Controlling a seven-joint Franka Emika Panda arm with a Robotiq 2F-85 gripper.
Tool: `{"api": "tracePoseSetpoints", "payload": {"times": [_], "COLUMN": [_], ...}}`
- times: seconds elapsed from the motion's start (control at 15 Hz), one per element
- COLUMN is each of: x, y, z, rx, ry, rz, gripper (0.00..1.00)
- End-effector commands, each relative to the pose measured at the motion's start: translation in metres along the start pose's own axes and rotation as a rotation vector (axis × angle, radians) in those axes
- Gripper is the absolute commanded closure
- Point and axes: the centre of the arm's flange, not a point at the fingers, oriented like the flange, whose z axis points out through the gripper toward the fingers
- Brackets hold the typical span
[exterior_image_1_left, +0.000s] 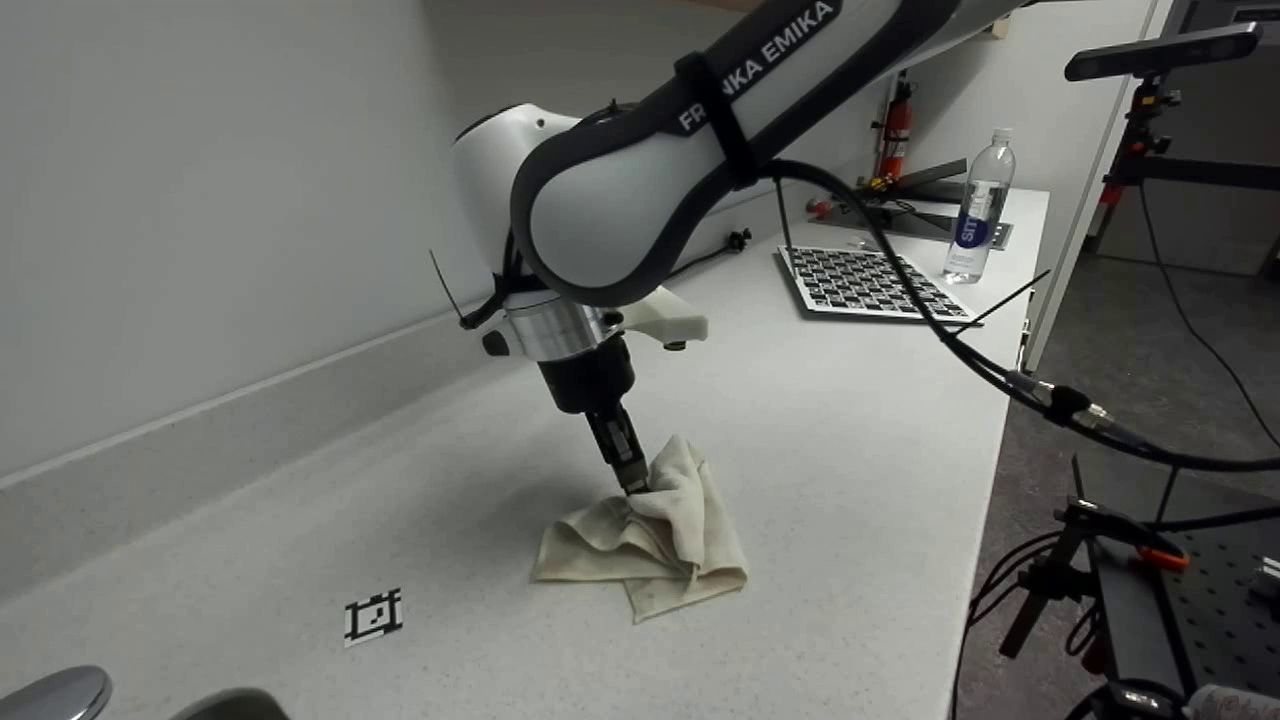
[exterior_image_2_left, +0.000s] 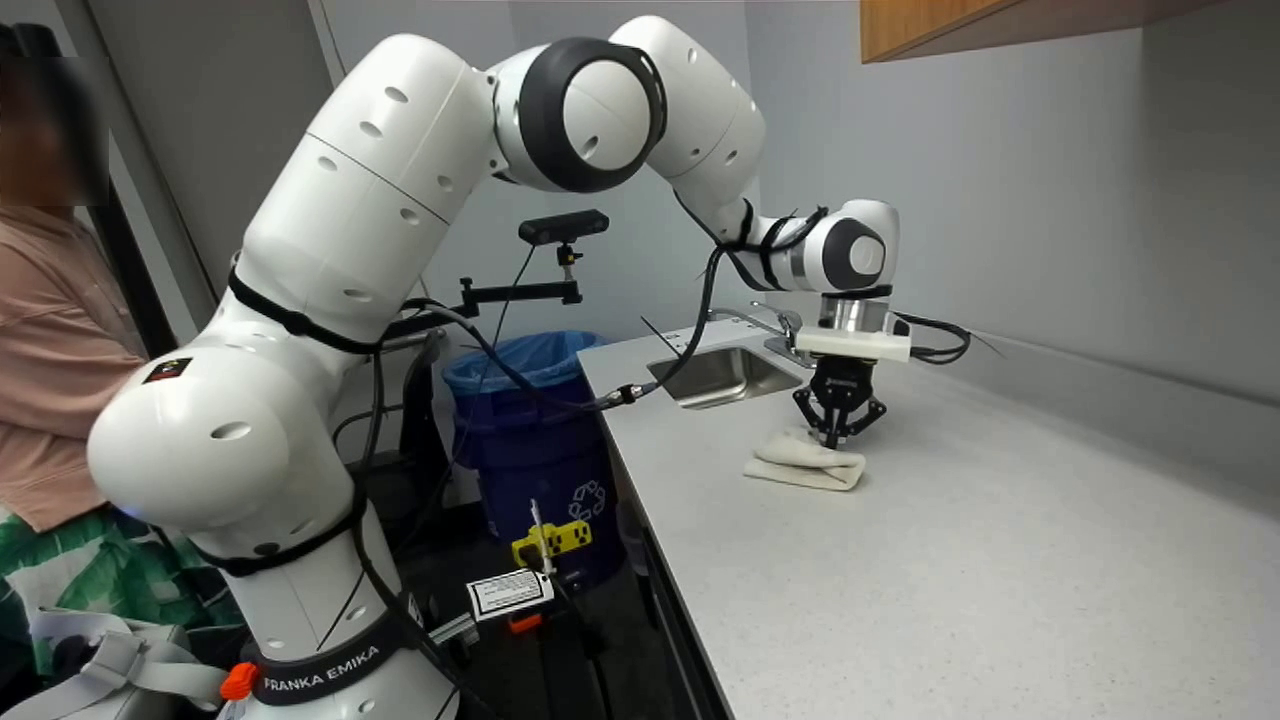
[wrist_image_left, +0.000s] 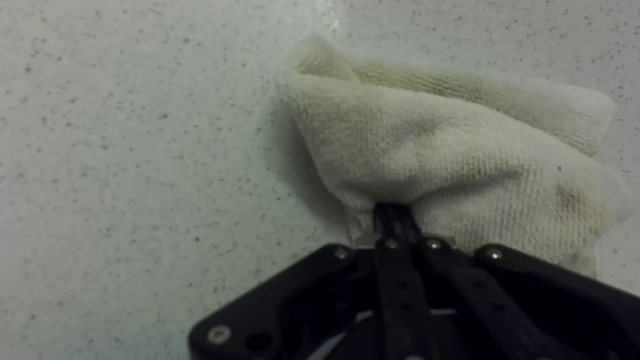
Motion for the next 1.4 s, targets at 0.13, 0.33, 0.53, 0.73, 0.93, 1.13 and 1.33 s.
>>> {"api": "tracePoseSetpoints", "payload": {"times": [0.13,0.33,0.53,0.73,0.93,1.13,1.33], "x": [0.0,0.0,0.0,-0.001,-0.004,-0.008,-0.012], "y": [-0.001,0.0,0.0,-0.001,-0.008,-0.019,-0.028], "z": [-0.002,-0.002,-0.002,-0.003,-0.009,-0.014,-0.014], "rx": [-0.005,-0.006,-0.006,0.001,0.01,-0.005,-0.008], "ry": [-0.003,-0.002,-0.002,-0.01,-0.024,-0.03,-0.036], "rz": [-0.02,-0.019,-0.019,-0.022,-0.032,-0.041,-0.05], "gripper": [0.99,0.99,0.99,1.0,1.0,1.0,1.0]}}
